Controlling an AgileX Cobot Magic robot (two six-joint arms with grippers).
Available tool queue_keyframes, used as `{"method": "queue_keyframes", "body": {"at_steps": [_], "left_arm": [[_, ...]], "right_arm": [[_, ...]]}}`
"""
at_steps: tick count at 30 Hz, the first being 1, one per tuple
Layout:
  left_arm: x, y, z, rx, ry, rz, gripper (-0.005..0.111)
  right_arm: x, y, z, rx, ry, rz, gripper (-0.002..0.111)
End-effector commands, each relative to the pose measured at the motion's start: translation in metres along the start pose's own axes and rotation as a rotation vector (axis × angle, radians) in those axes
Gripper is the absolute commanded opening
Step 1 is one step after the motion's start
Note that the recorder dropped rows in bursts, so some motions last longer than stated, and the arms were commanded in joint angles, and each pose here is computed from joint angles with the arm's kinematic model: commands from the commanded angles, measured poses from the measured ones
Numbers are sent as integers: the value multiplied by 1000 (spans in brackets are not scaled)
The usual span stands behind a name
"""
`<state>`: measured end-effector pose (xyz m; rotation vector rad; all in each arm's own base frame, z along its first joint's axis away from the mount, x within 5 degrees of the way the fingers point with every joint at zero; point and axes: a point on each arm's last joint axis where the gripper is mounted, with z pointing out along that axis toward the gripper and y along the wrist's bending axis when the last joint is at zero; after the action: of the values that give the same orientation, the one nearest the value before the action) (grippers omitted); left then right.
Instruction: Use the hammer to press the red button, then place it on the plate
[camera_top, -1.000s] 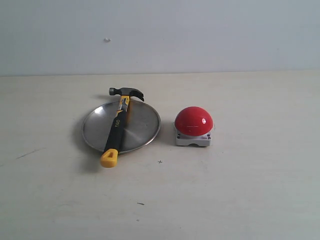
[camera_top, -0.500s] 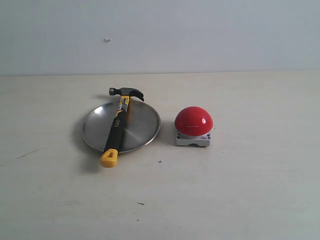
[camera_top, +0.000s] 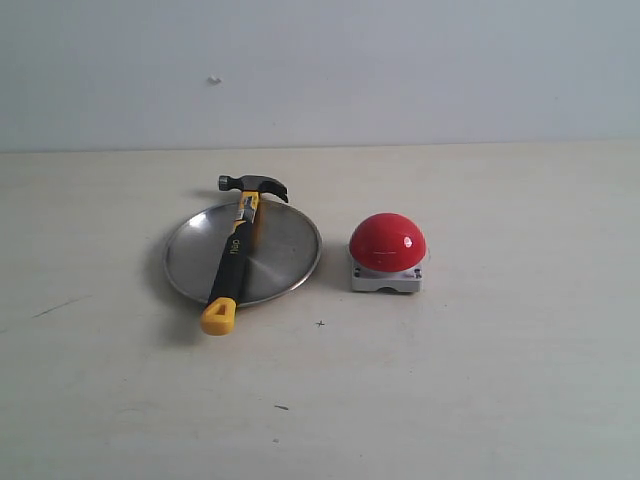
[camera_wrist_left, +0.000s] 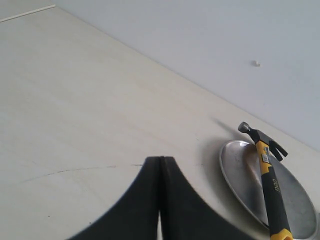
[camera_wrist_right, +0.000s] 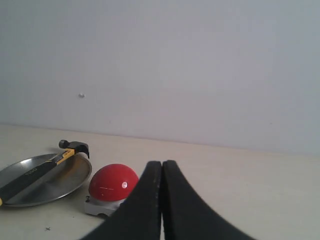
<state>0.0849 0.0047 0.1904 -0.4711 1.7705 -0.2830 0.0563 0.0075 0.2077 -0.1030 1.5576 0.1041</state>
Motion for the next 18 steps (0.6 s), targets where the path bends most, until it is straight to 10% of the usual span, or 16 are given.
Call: {"method": "queue_keyframes", "body": {"at_steps": [1,18], "left_arm": [[1,0,0,3,-1,-2,0],[1,0,0,3,-1,-2,0]], "right_arm": [[2,-1,0,15,8,22,0],[2,-1,0,18,7,61,0]]}}
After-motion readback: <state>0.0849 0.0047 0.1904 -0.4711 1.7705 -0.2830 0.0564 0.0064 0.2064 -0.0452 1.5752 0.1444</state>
